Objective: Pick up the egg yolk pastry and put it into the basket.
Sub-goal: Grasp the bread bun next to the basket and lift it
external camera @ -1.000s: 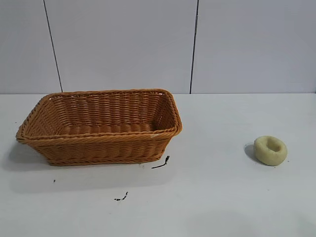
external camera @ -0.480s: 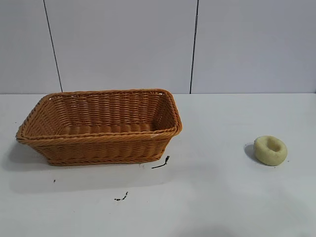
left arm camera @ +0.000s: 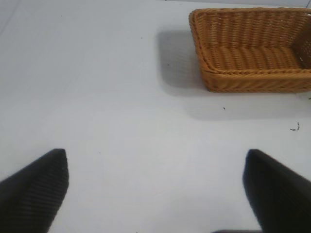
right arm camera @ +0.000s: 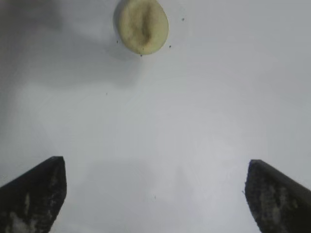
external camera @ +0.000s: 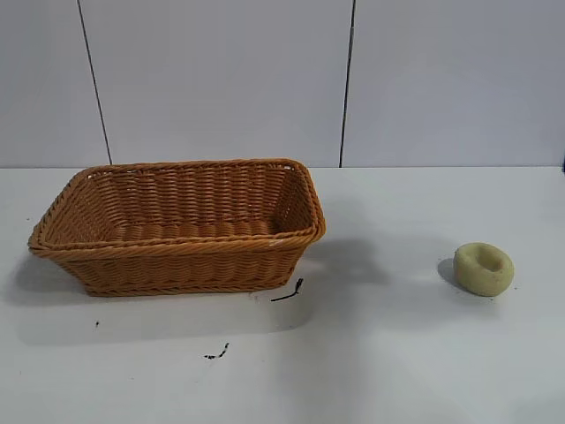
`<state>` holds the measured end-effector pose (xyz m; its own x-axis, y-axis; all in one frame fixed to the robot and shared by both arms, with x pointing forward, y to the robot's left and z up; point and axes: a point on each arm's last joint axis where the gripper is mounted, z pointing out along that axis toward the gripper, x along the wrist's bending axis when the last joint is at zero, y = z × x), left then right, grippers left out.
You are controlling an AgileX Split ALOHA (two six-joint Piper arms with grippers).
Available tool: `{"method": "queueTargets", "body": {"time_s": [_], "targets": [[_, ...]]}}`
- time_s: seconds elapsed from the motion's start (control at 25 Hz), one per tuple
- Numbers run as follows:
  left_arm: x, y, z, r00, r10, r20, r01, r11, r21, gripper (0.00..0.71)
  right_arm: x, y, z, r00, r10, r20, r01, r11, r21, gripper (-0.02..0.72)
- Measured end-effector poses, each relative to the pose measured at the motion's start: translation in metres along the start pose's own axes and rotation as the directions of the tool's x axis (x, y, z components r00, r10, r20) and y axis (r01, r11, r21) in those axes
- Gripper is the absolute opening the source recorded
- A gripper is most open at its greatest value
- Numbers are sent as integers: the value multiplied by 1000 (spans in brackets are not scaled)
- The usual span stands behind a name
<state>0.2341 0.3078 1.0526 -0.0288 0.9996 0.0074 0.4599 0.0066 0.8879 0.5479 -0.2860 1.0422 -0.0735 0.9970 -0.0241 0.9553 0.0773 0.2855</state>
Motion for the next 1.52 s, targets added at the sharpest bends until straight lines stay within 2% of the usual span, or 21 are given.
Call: {"method": "queueTargets", "body": {"time_s": [0.24,0.48,0.88,1.08,1.2,1.52], "targets": [[0,0,0,1000,0,0,0,1000,0,696,1,48,57,1000,-9,-18,10,998,70,694],[0,0,0,1000,0,0,0,1000,0,696,3,55,92,999,-5,-46,11,992,128,694],[0,0,0,1000,0,0,0,1000,0,696,5,57,98,998,-6,-62,13,994,110,694],[0,0,0,1000,0,0,0,1000,0,696,20,59,98,996,-61,-66,67,994,82,694],[0,0,0,1000,0,0,0,1000,0,696,22,62,104,996,-60,-63,64,996,57,694],[0,0,0,1000,0,0,0,1000,0,696,20,58,141,997,-63,-35,67,990,127,694]]}}
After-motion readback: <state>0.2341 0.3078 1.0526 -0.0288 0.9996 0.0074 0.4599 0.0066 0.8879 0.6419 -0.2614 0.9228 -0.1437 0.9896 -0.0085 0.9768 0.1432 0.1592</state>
